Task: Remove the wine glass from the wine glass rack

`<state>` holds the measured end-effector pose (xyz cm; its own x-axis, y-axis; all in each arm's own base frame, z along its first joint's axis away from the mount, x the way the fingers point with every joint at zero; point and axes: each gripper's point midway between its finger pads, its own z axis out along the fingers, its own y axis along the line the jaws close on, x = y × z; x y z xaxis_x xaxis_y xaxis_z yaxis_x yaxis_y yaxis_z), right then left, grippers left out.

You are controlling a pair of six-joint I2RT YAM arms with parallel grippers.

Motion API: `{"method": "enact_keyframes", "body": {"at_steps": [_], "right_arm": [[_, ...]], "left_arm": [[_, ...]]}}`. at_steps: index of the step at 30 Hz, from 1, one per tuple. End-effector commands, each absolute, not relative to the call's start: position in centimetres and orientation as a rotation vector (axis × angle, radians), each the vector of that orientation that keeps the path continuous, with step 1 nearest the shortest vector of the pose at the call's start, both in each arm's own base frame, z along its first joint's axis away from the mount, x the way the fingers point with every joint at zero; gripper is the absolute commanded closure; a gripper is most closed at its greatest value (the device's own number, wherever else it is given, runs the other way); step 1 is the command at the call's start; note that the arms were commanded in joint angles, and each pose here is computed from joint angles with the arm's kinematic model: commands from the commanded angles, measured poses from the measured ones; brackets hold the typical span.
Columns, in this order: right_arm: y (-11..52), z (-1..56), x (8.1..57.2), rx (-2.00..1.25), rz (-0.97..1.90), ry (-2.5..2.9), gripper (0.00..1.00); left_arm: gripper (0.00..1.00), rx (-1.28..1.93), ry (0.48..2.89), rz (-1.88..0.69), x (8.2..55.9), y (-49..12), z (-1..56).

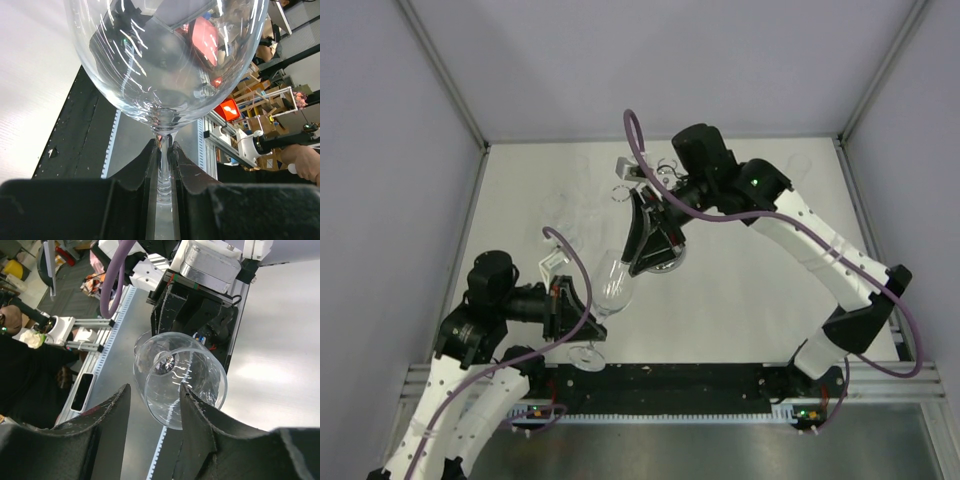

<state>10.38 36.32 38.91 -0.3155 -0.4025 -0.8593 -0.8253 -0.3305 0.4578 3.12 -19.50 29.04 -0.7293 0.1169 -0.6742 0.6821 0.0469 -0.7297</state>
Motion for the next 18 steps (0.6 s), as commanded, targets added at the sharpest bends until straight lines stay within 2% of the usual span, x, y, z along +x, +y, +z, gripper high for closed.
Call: {"method": "enact_keyframes", "body": {"at_steps": [1, 4, 18], "right_arm": [[36.2, 39.3, 9.2, -1.632, 1.761, 1.481, 0.60], [36.0, 39.4, 8.9, -1.640, 1.781, 1.470, 0.69], [36.2, 39.2, 7.1, -1.686, 1.829, 1.460, 0.69]], "left_arm": [[1.00, 0.877, 1.805, -1.687, 2.9, -19.5, 30.6], [1.00, 0.875, 1.809, -1.686, 3.0, -19.5, 30.5], [1.00, 0.874, 1.817, -1.677, 3.1, -19.5, 30.7]]}}
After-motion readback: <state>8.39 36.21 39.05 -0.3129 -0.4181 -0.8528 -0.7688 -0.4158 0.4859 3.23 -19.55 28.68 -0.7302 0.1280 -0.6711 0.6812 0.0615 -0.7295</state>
